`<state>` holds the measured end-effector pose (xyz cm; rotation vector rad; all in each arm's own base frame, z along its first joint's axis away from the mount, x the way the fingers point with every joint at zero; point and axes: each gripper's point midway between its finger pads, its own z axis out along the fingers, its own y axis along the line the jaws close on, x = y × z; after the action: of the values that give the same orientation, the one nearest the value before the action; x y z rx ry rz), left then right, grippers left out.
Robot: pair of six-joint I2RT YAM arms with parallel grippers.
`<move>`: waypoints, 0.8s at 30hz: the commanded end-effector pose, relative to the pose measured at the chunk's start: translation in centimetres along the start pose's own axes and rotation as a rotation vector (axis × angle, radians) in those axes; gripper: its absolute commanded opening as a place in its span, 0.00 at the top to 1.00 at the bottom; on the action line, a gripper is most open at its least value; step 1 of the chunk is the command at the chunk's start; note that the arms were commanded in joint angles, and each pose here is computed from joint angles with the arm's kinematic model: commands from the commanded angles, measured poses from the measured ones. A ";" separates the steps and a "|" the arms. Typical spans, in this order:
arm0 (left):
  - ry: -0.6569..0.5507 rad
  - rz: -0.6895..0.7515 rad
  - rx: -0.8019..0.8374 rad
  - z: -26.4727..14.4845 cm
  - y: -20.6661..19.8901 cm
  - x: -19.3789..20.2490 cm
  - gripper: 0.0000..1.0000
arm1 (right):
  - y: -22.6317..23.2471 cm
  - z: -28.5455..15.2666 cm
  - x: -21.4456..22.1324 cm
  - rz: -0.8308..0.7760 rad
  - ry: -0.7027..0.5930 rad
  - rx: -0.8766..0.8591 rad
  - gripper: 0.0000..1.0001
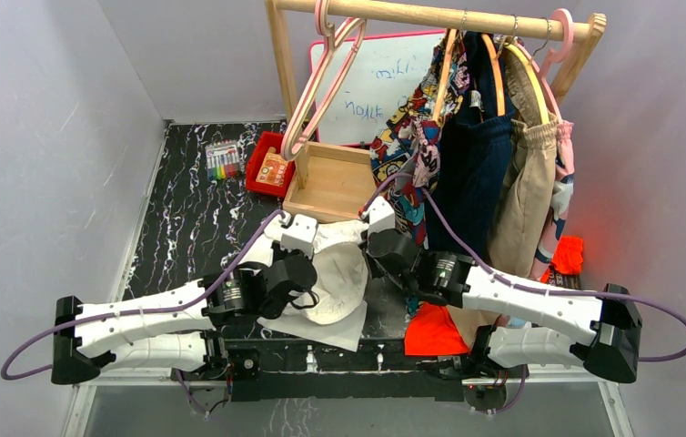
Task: Place the shorts on the hanger
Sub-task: Adjust the shorts at the center of the board.
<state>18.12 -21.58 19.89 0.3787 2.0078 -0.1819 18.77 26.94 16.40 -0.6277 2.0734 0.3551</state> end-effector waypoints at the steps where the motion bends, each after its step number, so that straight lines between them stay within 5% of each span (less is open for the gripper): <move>1: -0.058 -0.014 0.002 0.3 -0.4 -1.7 1.00 | -0.3 -1.4 -4.9 0.190 -0.124 0.052 1.00; 8: 0.065 -0.155 0.008 6.7 0.1 1.3 1.00 | -1.7 1.9 0.4 0.383 0.003 0.109 1.00; 13: 0.048 -0.238 0.046 7.2 -0.1 1.8 0.96 | -2.9 3.6 2.5 0.493 0.073 0.091 1.00; 16: 0.057 -0.263 0.033 6.6 0.5 2.1 0.75 | -3.4 4.3 3.0 0.534 0.098 0.079 1.00; 19: 0.076 -0.309 0.053 5.3 0.7 2.3 0.30 | -3.6 4.6 2.9 0.562 0.099 0.066 1.00; 24: 0.136 -0.372 0.099 2.6 1.0 3.1 0.05 | -3.5 4.7 2.2 0.567 0.090 0.053 1.00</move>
<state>21.45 -22.08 16.15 0.1201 2.1237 -0.4483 22.16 24.19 10.52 -0.0342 2.3604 0.5099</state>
